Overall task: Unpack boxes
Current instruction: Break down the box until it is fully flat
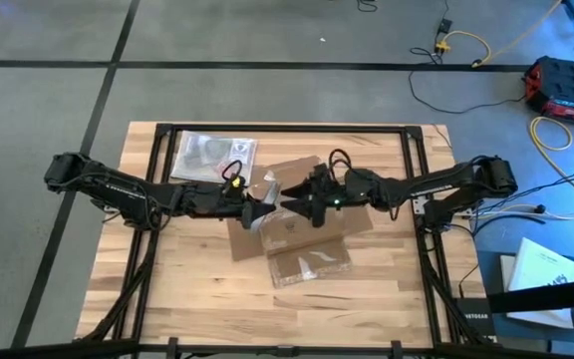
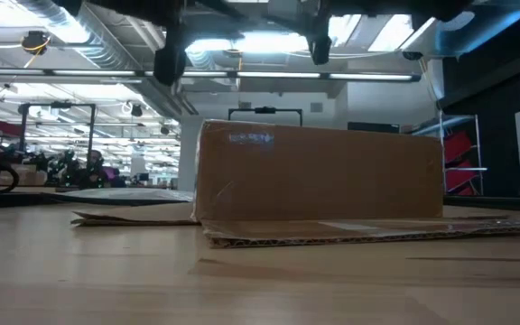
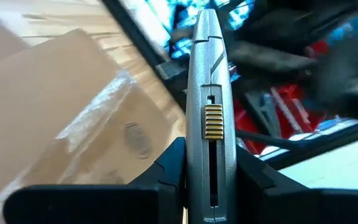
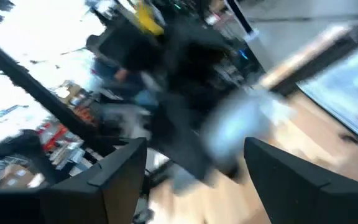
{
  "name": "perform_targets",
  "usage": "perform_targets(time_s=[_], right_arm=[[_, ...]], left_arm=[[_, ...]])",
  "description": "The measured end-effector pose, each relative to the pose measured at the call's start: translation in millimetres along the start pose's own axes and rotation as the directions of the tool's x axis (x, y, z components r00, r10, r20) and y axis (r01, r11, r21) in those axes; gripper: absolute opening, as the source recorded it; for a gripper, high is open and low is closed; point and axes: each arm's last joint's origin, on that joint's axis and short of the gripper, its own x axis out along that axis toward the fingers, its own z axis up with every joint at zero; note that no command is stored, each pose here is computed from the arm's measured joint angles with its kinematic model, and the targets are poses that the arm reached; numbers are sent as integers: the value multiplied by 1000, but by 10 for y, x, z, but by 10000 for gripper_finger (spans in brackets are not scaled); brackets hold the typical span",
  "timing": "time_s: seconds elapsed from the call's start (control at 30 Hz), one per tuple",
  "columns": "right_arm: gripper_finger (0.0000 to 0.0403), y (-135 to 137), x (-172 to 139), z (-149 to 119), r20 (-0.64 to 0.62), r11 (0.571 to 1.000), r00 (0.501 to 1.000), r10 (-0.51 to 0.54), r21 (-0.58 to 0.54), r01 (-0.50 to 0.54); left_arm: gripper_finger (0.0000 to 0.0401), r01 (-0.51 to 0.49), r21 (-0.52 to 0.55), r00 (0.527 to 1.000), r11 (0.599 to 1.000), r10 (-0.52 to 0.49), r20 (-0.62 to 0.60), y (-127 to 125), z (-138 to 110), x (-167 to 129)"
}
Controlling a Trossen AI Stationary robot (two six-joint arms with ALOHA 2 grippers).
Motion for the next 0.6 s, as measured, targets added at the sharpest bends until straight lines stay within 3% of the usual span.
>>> perform_targets(time_s=[0.27, 0.6], right_arm=[[257, -133, 29, -42, -67, 999, 998, -1, 32, 4], [257, -262, 95, 8, 0, 999, 1000, 4, 53, -4]], left_arm=[[59, 15, -20, 1000, 1000, -15, 9, -20, 16, -6], [59, 32, -32, 999, 999, -32, 19, -35, 30, -6]])
